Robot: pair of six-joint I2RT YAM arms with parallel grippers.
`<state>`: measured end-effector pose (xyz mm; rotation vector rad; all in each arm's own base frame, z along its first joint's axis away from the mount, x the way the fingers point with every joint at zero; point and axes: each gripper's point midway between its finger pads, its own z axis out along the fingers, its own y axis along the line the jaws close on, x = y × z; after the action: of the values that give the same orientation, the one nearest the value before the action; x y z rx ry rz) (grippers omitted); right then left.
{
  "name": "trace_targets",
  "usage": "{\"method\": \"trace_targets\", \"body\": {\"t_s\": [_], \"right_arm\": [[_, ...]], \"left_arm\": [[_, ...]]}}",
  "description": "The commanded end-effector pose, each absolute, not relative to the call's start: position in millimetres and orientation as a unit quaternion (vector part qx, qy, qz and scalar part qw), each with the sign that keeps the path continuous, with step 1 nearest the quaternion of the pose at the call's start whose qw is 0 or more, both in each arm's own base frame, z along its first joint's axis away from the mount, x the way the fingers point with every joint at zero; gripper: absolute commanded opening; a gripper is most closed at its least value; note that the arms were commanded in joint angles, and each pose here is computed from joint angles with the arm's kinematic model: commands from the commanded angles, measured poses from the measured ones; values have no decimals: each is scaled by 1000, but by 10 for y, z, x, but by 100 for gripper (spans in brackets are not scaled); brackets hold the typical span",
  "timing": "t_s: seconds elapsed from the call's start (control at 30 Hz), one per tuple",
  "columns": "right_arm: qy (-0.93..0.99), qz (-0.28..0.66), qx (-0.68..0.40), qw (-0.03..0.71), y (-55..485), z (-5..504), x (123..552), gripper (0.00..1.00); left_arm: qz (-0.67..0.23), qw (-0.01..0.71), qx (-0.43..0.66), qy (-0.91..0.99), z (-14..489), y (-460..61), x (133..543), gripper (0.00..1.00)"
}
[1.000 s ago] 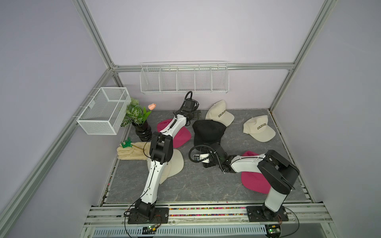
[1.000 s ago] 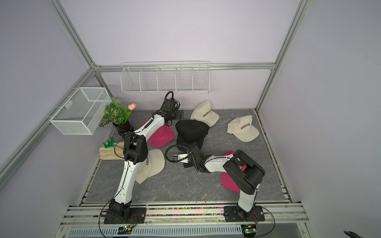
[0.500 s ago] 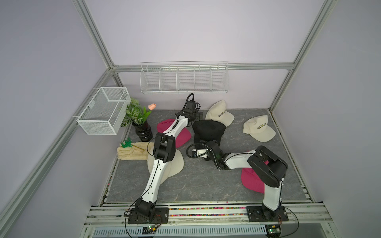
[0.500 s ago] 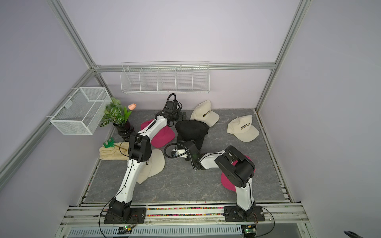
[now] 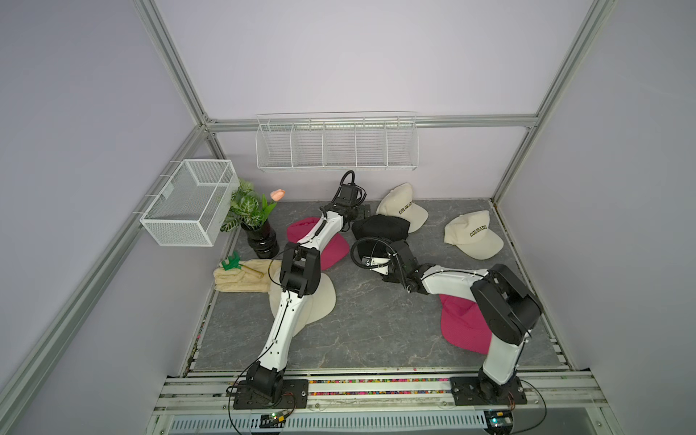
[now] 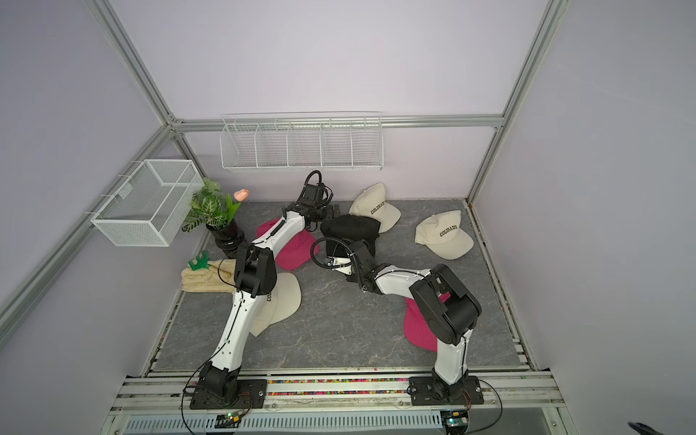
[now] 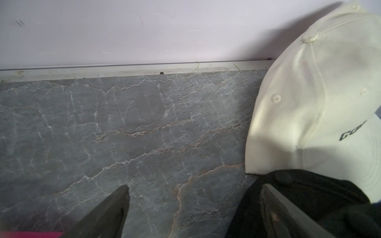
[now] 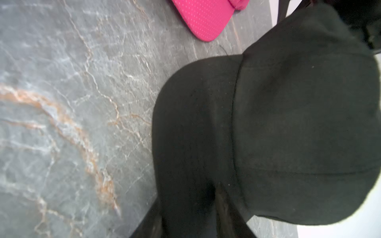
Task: Stack the baseball caps by color
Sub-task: Place the baseball cap on the baseball cap, then move the baseball cap to the center of the board.
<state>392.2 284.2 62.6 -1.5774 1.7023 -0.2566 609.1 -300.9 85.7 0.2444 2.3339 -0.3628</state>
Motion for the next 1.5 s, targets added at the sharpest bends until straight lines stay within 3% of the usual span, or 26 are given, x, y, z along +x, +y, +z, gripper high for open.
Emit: {"method": "trace_targets", "body": {"t_s": [0.0,0.37,0.5,0.6,0.7,0.73,0.77,0.9,1.17,1.47], "right_arm": [[699,-66,-630,332,2778,306,3778,36],[691,-63,-635,340,2818,370,3787,42],[697,-65,-616,362,2845,522,3863,56],[708,-54,-581,397,2897,764,3923,73],[722,-38,-540,431,2913,1007,3966,84],[727,-31,-525,442,2909,1086,3969,94],[731,-26,-509,453,2902,1163,3979,90],[786,18,-381,487,2697,1422,4070,89],[883,217,-97,405,2193,1310,4284,89],[882,290,-40,369,2117,1068,4487,89]], "left_arm": [[-134,369,117,912,1048,-2964,5985,100],[-66,389,3,919,1716,-2112,5870,100],[-59,387,-19,920,1840,-1863,5739,100],[-64,390,-25,918,1876,-1809,5606,100],[-79,392,-33,916,1854,-1803,5499,100],[-82,390,-31,917,1815,-1809,5478,100],[-86,389,-27,917,1792,-1825,5468,100],[-121,358,-14,926,1627,-1982,5448,100],[-198,307,-53,929,1153,-2211,5368,100],[-153,290,-100,939,675,-1868,5274,100]]}}
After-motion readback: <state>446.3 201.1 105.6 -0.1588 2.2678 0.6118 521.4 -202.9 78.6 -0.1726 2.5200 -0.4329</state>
